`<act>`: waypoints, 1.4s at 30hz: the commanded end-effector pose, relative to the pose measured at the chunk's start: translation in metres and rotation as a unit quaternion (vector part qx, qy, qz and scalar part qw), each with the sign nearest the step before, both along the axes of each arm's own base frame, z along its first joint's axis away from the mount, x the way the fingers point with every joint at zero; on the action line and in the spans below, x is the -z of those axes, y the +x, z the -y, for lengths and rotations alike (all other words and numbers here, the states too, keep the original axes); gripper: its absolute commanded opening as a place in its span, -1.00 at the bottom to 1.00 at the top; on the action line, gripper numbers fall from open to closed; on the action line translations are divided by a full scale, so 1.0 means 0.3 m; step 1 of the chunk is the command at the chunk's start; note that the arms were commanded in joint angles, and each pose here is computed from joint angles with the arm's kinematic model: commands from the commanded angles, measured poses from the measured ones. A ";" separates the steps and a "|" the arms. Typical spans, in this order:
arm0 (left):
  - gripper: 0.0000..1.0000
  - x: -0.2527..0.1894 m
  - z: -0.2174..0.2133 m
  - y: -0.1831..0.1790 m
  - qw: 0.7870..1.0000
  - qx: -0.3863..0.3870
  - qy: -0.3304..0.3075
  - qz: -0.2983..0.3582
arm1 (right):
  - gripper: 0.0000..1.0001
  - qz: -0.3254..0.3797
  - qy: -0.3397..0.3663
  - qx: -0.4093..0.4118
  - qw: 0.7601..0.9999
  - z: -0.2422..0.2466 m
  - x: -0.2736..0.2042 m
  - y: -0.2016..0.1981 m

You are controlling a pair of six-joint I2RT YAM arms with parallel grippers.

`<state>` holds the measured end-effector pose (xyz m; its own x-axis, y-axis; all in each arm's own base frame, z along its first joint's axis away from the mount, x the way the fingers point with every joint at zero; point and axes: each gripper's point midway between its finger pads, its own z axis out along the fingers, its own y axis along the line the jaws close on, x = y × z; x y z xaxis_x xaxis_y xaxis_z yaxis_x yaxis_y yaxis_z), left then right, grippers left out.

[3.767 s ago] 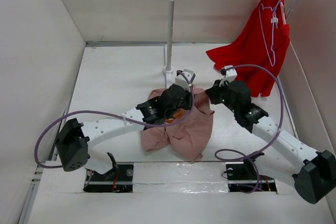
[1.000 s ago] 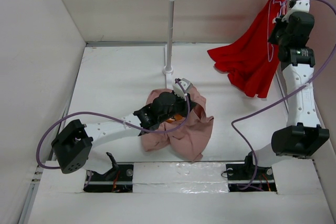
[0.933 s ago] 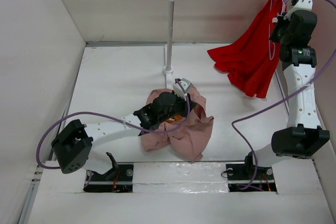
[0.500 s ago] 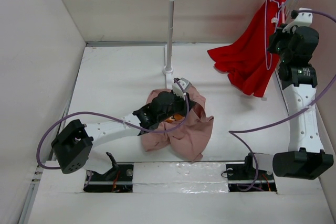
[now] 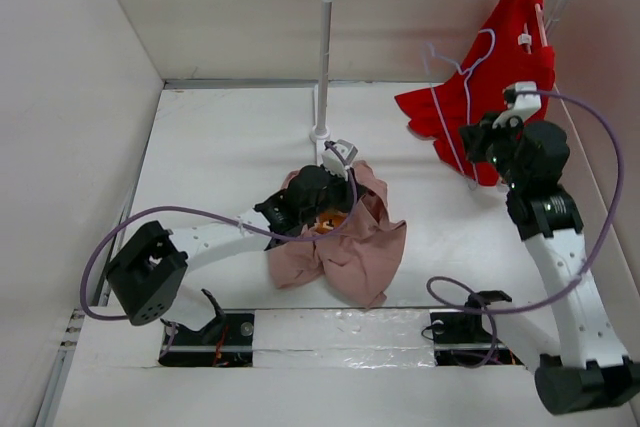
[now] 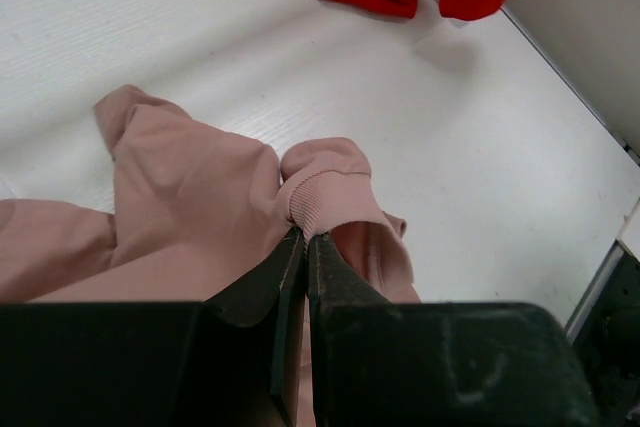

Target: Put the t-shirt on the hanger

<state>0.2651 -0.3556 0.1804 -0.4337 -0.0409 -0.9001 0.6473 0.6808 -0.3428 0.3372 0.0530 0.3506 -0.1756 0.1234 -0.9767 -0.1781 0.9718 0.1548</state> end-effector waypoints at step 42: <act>-1.00 -0.240 -0.033 0.292 0.995 -0.085 -0.042 0.008 | -1.00 -0.071 0.042 -0.248 0.965 -0.235 0.209 -0.672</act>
<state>0.3590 -0.3484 0.2123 -0.4678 -0.1311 -0.8741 0.4926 0.7824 -0.3810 0.1262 0.1164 0.2739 -0.4223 0.0593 -0.9045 -0.5476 0.7785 0.3067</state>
